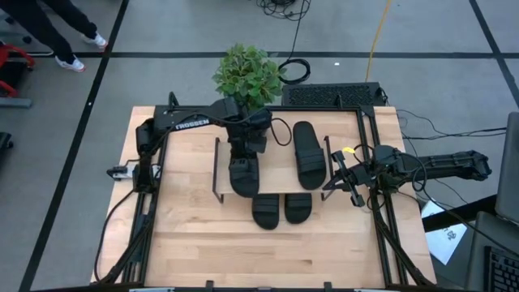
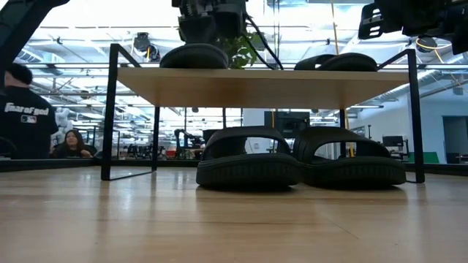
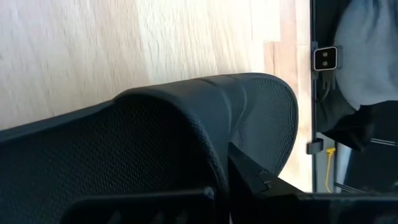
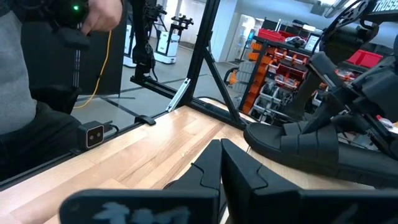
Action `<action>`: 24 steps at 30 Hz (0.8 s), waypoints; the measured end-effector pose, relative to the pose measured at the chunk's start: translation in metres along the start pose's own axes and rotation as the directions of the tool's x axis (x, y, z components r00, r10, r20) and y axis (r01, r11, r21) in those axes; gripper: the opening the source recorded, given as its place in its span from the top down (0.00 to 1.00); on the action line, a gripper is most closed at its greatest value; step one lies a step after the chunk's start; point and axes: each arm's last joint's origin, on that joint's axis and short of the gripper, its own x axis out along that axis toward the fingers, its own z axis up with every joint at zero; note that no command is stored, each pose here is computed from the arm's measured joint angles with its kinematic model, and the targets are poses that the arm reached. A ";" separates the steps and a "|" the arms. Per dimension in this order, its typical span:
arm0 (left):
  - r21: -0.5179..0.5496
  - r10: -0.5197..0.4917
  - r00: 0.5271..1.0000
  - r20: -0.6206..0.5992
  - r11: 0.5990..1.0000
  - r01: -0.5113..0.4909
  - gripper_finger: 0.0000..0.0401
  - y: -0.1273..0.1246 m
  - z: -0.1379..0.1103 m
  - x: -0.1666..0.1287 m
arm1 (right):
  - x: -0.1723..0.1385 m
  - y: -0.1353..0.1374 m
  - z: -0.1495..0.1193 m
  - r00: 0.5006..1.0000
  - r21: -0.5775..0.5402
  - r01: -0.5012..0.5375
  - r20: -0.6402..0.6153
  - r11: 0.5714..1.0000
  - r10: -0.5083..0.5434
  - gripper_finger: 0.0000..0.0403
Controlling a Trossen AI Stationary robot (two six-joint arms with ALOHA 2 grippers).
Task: Pick and place slides into the shelf
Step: Put the black slides on the shelf
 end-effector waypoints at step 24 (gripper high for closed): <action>-0.002 0.089 0.996 -0.009 0.996 -0.089 0.52 0.000 0.003 0.004 | 0.000 0.000 0.000 1.000 0.001 0.001 0.000 1.000 -0.001 1.00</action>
